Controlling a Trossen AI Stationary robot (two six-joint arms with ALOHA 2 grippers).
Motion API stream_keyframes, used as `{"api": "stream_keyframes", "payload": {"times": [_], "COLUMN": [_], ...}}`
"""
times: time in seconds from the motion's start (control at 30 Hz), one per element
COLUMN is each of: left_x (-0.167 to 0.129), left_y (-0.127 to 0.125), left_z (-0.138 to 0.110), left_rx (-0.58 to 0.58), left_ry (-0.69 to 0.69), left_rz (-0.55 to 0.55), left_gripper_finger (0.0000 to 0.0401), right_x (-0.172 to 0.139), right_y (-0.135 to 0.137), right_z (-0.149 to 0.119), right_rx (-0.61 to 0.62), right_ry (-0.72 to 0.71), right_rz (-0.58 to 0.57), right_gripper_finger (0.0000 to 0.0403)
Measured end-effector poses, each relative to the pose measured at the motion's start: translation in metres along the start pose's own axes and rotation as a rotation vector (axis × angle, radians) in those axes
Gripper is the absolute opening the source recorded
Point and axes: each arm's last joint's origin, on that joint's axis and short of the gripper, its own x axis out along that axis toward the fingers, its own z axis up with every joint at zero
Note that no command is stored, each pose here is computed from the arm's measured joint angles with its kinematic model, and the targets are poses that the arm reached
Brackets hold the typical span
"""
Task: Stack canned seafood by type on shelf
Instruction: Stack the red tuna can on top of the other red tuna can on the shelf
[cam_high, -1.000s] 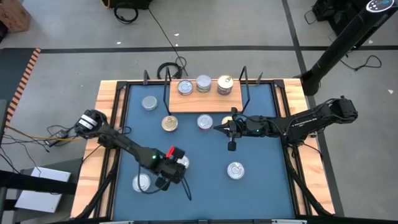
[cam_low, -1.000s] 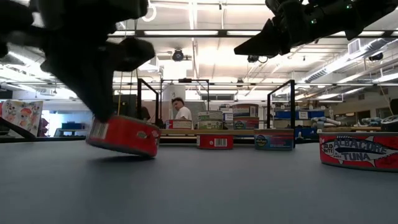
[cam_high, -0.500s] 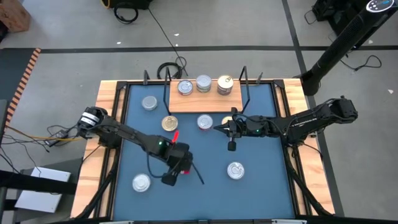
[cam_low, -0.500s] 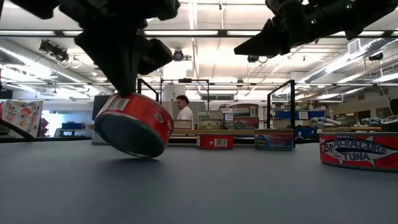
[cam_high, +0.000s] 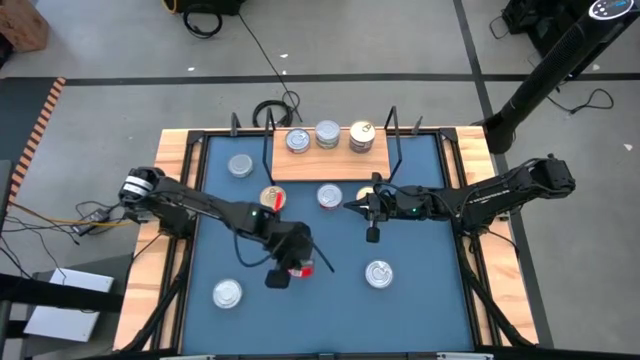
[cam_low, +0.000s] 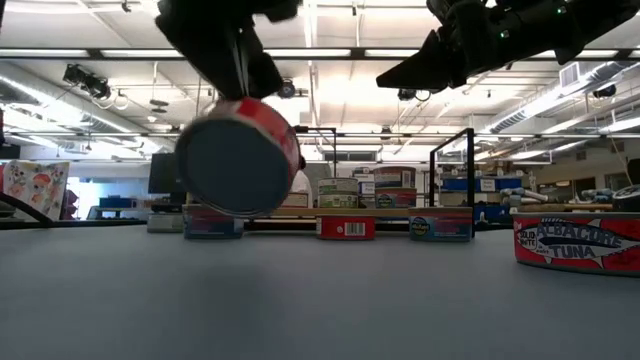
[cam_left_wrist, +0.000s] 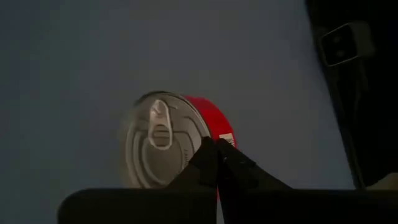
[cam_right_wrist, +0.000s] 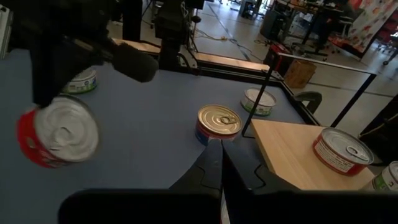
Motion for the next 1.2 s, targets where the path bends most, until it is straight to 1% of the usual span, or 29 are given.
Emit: {"api": "stream_keyframes", "payload": {"times": [0.1, 0.2, 0.27, 0.33, 0.47, 0.6, 0.67, 0.87, 1.03, 1.2], "left_x": [0.006, 0.013, 0.014, 0.013, 0.022, 0.030, 0.033, 0.033, 0.028, 0.015], "left_y": [0.005, 0.007, 0.006, 0.005, 0.013, 0.022, 0.026, 0.030, 0.030, 0.028], "left_z": [-0.004, -0.004, 0.000, 0.002, -0.013, -0.025, -0.030, -0.030, -0.029, -0.022], "left_rx": [-0.042, -0.098, -0.125, -0.136, -0.175, -0.239, -0.253, -0.256, -0.272, -0.285], "left_ry": [-0.005, -0.049, -0.107, -0.128, -0.072, -0.065, -0.059, -0.077, -0.039, 0.029], "left_rz": [-0.043, -0.122, -0.182, -0.208, -0.168, -0.140, -0.128, -0.086, -0.024, 0.057], "left_gripper_finger": [0.0000, 0.0000, 0.0000, 0.0000, 0.0000, 0.0000, 0.0000, 0.0002, 0.0026, 0.0064], "right_x": [0.000, 0.000, 0.000, 0.000, 0.000, 0.000, 0.000, 0.000, 0.000, 0.000], "right_y": [0.000, 0.000, 0.000, 0.000, 0.000, 0.000, 0.000, 0.000, 0.000, 0.000], "right_z": [0.000, 0.000, 0.000, 0.000, 0.000, 0.000, 0.000, 0.000, 0.000, 0.000], "right_rx": [0.000, 0.000, 0.000, 0.000, 0.000, 0.000, 0.000, 0.000, 0.000, 0.000], "right_ry": [0.000, 0.000, 0.001, 0.001, 0.001, 0.000, 0.001, 0.001, 0.001, 0.001], "right_rz": [0.000, 0.000, 0.000, 0.000, 0.000, 0.000, 0.001, 0.001, 0.001, 0.001], "right_gripper_finger": [0.0010, 0.0011, 0.0012, 0.0012, 0.0010, 0.0011, 0.0013, 0.0010, 0.0013, 0.0013]}}
